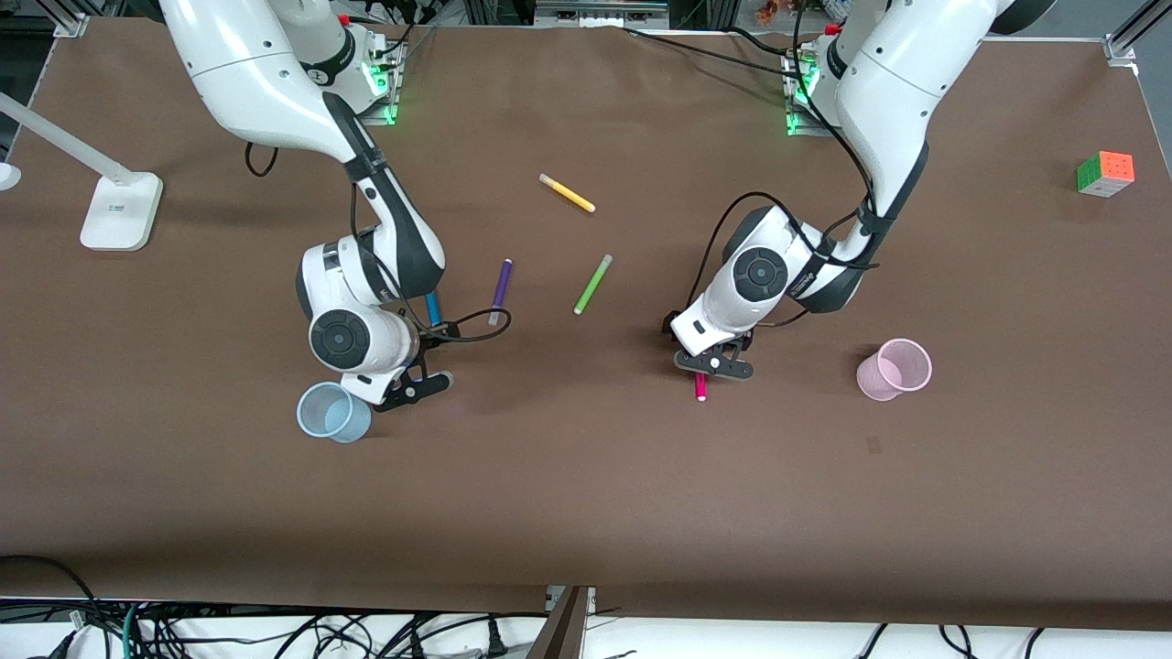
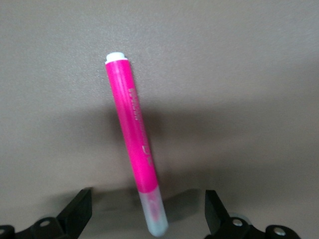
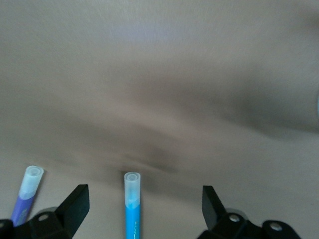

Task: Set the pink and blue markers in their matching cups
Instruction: 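Grasp the blue marker with the right gripper while the left gripper grasps the pink, then lift the pink marker over the pink cup while the right gripper lifts blue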

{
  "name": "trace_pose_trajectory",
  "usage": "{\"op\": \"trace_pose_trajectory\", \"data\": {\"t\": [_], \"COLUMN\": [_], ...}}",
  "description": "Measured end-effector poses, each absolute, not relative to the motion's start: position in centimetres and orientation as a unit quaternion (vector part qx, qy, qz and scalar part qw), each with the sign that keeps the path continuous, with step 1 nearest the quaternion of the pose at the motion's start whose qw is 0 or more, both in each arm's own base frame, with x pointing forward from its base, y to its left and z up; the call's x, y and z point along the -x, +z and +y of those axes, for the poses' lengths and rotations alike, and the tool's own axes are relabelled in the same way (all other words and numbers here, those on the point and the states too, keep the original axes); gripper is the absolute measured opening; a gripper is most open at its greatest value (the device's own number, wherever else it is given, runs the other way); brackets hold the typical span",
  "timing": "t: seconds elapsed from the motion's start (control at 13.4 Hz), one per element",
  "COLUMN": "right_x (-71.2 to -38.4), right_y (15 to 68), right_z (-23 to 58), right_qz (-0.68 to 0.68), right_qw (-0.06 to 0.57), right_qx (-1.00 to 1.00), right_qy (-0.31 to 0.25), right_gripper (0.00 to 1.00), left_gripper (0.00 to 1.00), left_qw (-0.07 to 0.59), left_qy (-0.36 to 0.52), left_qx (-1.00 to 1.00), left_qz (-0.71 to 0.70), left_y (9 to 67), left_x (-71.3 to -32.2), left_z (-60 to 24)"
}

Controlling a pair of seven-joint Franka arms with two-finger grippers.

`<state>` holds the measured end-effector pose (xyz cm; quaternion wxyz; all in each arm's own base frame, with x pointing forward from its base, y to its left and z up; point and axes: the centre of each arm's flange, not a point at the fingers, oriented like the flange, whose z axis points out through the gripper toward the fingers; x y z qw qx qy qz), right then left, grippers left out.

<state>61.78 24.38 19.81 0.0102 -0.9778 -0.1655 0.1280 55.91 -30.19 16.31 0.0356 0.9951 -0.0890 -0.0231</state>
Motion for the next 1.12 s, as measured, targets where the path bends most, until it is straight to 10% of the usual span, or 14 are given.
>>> {"op": "trace_pose_trajectory", "data": {"t": [0.52,0.9,1.12], "right_x": [-59.2,-58.8,-59.0], "right_y": [17.0,18.0,18.4], "right_z": [24.9,24.7,24.8], "right_qz": [-0.149,-0.149,-0.149], "right_qw": [0.005,0.007,0.009], "right_qx": [0.982,0.983,0.984], "right_qy": [0.116,0.106,0.099], "right_gripper": [0.64,0.16,0.16], "left_gripper": [0.22,0.18,0.18], "left_qw": [0.036,-0.008,-0.045], "left_qy": [-0.013,-0.041,-0.086], "left_qx": [-0.995,-0.993,-0.984], "left_qz": [-0.089,-0.111,-0.147], "left_y": [17.3,20.9,27.2], "left_x": [-56.4,-57.2,-59.4], "left_z": [-30.1,-28.8,-24.6]}}
